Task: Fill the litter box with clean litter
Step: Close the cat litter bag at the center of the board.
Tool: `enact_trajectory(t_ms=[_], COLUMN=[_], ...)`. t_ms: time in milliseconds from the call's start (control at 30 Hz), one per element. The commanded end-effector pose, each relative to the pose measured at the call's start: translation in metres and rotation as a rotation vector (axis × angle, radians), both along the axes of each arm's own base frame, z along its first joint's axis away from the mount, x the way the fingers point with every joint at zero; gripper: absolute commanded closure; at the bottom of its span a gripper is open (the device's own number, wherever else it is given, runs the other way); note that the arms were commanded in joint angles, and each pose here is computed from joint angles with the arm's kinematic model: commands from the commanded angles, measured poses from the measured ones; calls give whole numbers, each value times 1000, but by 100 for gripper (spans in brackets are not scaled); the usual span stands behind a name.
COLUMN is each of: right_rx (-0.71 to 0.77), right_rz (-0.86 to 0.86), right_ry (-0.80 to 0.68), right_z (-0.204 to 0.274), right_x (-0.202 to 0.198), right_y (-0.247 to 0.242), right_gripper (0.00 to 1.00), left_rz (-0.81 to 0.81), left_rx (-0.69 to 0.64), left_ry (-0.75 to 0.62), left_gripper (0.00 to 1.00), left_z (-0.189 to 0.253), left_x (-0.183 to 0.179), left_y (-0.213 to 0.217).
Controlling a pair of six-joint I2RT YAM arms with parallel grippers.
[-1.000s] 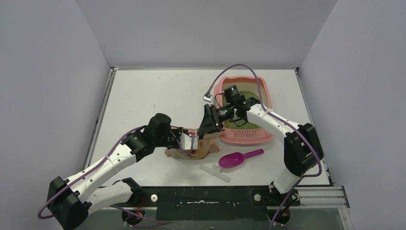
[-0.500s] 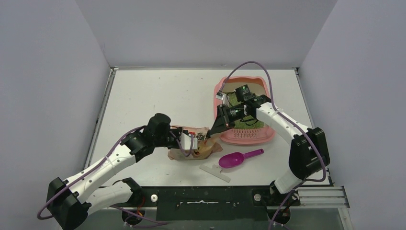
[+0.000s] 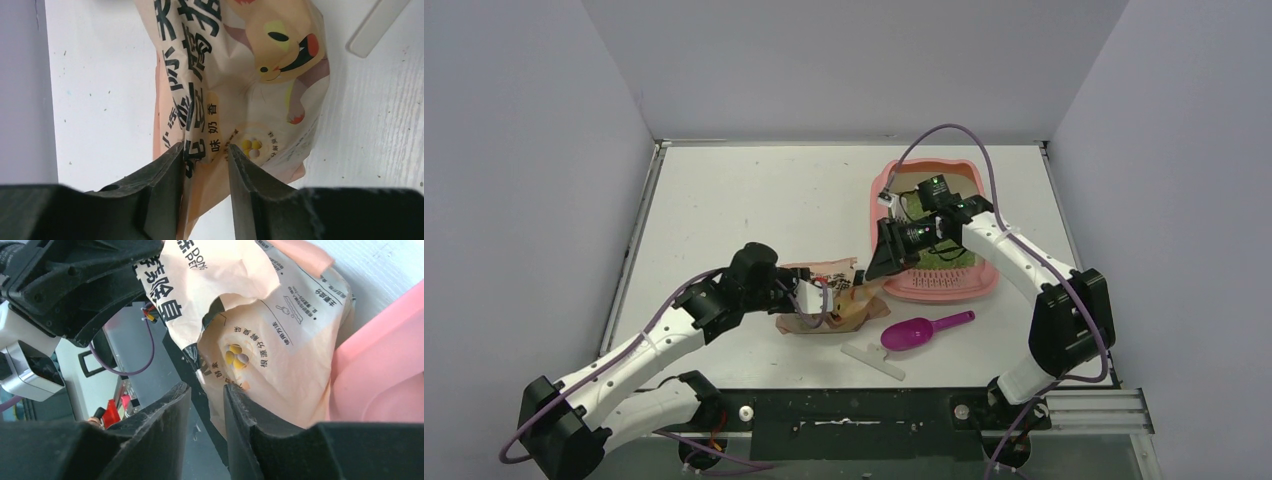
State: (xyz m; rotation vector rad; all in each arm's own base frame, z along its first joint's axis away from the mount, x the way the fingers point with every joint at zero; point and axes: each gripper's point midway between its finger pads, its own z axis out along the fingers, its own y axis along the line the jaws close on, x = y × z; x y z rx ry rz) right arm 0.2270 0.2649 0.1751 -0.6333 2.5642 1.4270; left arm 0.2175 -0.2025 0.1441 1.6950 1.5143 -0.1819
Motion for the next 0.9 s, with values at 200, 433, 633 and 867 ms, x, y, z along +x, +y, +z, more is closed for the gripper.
enact_trajectory(t_ms=[200,433,633,867], right_rx=[-182,-190,-34,-75], right_rz=[19,41,257,536], right_ry=[-370,-1031,-1389,-1548], right_z=[25,61,71,41], right_x=[19,42,16,-7], right_y=[-18,-26,-1,24], right_gripper=[49,32,38,47], left_rz=[89,73,40,53], left_rx=[51,7,-21,-48], left_ry=[-7,-15,45,67], left_gripper=[100,100,100,100], left_z=[0,15,14,16], left_x=[10,4,-8,-7], left_y=[14,13,9,8])
